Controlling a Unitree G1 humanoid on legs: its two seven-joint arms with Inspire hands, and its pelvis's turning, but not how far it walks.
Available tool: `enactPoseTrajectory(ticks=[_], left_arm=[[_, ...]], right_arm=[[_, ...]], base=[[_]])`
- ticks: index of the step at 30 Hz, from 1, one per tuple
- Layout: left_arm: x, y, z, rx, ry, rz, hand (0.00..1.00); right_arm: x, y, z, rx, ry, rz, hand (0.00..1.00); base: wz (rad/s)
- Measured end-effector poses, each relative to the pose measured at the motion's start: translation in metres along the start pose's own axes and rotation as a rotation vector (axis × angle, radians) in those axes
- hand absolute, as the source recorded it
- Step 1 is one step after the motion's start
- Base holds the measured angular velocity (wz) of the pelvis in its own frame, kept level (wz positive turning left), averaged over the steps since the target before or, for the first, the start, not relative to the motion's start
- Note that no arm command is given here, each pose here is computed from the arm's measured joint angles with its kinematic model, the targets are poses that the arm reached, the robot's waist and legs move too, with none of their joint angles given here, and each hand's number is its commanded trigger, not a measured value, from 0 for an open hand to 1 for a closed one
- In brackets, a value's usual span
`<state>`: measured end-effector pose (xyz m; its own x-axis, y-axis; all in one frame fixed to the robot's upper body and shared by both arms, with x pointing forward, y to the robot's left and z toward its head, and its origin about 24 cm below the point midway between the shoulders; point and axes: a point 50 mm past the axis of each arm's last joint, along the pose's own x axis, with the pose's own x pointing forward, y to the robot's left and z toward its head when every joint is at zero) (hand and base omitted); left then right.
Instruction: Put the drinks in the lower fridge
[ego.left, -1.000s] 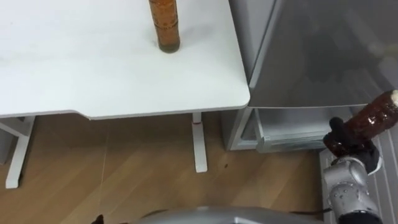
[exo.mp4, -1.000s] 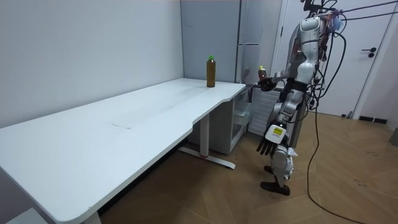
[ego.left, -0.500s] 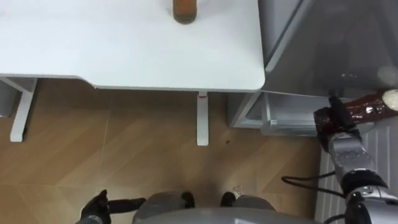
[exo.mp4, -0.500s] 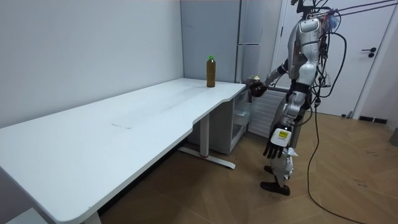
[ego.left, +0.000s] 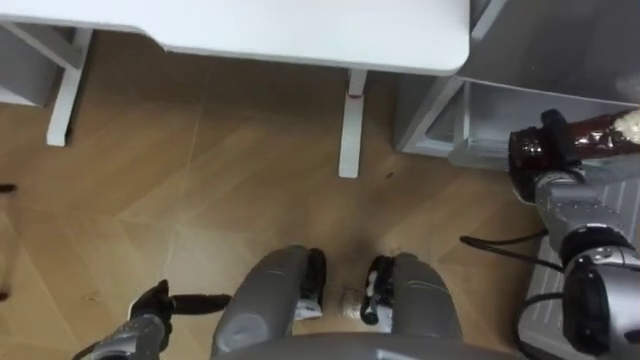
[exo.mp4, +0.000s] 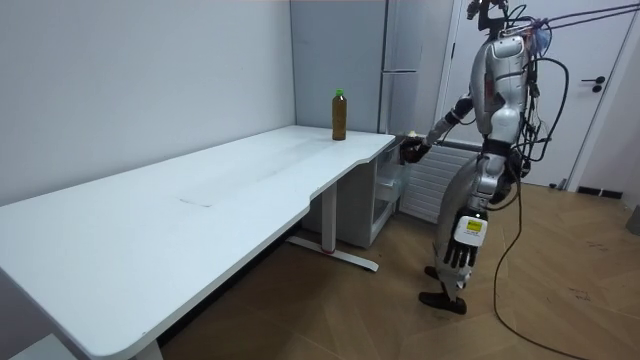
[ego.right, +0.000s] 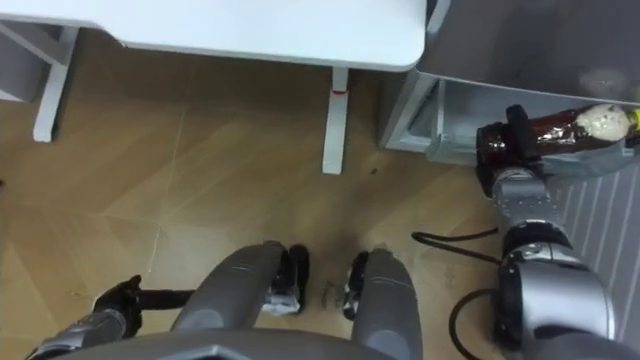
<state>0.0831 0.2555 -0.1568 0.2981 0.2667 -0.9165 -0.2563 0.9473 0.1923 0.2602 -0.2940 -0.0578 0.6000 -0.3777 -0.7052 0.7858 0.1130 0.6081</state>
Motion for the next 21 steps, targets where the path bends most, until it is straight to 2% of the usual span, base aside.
enactPoseTrajectory(ticks=[8,14,21], left_arm=[[0.0,-0.003,-0.003,0.048,0.023,-0.017,0.0],[-0.001,-0.001,0.0,0.07,0.015,-0.02,0.0],[-0.001,0.0,0.002,0.086,0.007,-0.018,0.0]], right_arm=[[-0.001,0.032,0.001,-0.05,-0.002,0.079,1.0],[-0.002,0.041,0.012,-0.178,-0.036,0.119,1.0],[-0.004,0.052,0.013,-0.234,-0.042,0.149,1.0]], base=[[0.14],[-0.02],[-0.04]])
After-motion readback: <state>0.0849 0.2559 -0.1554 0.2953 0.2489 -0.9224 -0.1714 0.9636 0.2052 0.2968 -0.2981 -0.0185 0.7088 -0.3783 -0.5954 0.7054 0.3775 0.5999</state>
